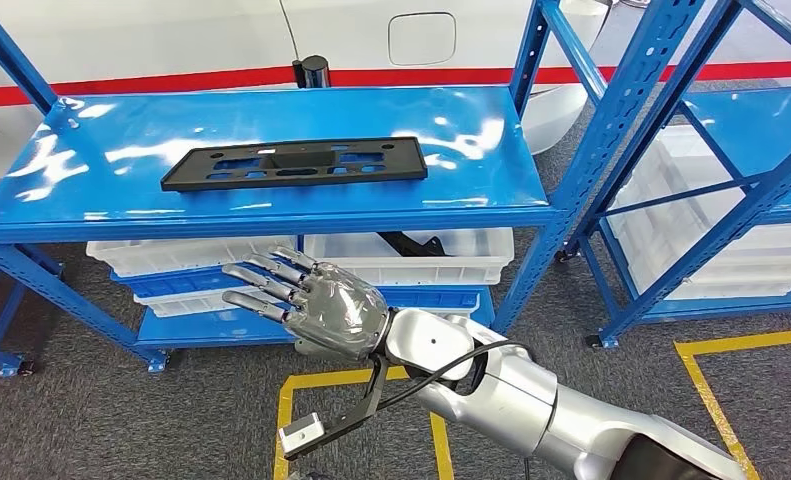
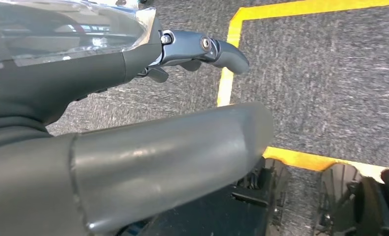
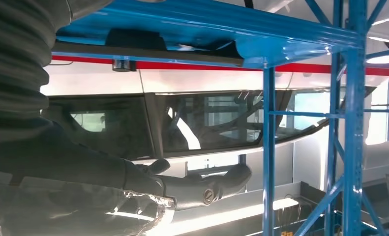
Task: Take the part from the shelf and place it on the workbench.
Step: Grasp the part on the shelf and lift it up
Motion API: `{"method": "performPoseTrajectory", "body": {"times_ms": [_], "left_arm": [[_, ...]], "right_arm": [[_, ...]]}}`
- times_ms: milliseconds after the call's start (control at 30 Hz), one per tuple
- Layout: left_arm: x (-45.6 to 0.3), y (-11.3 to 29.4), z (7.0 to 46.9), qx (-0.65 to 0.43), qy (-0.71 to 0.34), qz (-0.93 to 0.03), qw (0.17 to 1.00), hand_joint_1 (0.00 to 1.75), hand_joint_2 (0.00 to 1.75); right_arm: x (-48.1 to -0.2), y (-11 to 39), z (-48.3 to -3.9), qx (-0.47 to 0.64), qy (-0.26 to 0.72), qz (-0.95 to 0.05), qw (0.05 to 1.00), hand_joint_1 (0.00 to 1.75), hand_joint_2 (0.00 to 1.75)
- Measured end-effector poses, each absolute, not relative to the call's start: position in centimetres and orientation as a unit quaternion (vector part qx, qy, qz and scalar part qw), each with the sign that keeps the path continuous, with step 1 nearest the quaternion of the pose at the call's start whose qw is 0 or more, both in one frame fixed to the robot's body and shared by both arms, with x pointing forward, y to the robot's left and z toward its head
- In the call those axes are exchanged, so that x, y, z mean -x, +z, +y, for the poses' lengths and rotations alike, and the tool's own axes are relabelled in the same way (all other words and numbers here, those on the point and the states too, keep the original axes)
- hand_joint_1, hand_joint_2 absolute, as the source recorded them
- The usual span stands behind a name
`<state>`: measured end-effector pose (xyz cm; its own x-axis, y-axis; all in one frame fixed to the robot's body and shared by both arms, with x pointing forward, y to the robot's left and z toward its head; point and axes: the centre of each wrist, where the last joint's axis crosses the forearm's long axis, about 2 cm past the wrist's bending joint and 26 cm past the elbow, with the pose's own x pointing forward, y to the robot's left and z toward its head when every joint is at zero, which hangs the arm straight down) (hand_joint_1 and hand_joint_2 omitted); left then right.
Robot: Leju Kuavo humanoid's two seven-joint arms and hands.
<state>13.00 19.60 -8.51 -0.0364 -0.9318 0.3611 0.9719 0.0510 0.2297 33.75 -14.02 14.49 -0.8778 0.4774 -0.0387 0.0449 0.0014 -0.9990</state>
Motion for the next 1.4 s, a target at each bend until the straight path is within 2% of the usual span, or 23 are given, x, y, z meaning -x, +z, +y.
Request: {"method": "performPoseTrajectory", "body": {"times_ms": [1400], "left_arm": [[-12.7, -8.6, 19.5, 0.068, -0.711, -0.201, 0.67, 0.0, 0.0]], "right_arm": [[-33.4, 14.8, -13.0, 0.183, 0.686, -0.69, 0.144, 0.0, 1.75]]}}
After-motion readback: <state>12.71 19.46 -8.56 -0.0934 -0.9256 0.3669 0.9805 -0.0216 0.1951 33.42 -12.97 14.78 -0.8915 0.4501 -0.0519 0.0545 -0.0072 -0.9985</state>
